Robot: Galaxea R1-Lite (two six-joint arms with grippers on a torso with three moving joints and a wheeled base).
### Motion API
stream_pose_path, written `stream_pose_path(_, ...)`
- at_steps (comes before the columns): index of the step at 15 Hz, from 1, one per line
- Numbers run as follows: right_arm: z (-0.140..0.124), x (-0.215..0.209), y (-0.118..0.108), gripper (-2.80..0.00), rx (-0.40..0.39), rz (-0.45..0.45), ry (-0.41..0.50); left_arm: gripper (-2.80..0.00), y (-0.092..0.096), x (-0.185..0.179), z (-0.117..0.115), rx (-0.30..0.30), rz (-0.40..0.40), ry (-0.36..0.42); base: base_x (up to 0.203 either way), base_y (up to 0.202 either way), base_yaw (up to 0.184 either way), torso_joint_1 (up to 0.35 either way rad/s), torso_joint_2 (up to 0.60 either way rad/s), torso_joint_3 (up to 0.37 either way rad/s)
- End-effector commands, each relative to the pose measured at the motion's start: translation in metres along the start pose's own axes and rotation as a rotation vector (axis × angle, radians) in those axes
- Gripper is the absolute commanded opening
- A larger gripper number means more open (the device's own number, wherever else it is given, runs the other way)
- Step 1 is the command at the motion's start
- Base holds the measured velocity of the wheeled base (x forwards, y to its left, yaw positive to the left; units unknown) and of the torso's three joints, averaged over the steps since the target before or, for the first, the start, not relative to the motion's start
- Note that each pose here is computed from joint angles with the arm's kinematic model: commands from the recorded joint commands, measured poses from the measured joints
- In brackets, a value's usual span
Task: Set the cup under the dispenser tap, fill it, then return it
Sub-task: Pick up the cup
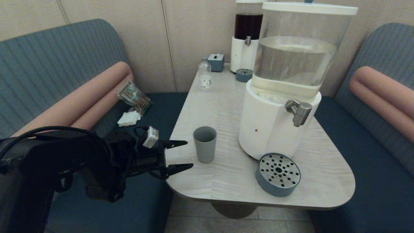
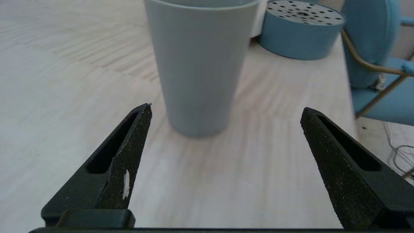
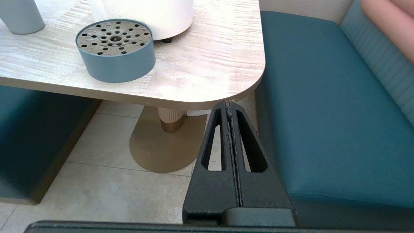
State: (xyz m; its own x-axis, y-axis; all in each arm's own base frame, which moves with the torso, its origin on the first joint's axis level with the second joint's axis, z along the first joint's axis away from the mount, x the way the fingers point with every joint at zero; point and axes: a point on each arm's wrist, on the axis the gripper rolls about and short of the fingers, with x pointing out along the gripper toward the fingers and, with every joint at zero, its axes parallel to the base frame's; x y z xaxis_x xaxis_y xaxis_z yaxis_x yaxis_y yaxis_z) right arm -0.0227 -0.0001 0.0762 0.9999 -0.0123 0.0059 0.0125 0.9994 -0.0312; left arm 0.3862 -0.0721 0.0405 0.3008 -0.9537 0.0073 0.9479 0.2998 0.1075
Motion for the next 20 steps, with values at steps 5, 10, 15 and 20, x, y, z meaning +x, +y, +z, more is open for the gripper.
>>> stream_pose_path(5,0.000,0.000,0.000,-2.80,-0.001,0.000,0.000,0.00,0.003,0.021,-0.013,0.000,0.000,-0.007,0.000,0.000,0.000,0.000,0.00,0.000)
stream_pose_path(10,0.000,0.000,0.000,-2.80,-0.001,0.000,0.000,0.00,0.011,0.034,-0.016,0.029,0.057,-0.019,0.000,0.000,0.000,0.000,0.00,0.000)
stream_pose_path(15,0.000,0.000,0.000,-2.80,-0.001,0.000,0.000,0.00,0.019,0.041,-0.017,0.054,0.066,-0.037,0.000,0.000,0.000,0.000,0.00,0.000)
stream_pose_path(20,0.000,0.000,0.000,-2.80,-0.001,0.000,0.001,0.00,0.023,0.056,-0.019,0.067,0.078,-0.057,0.000,0.000,0.000,0.000,0.00,0.000)
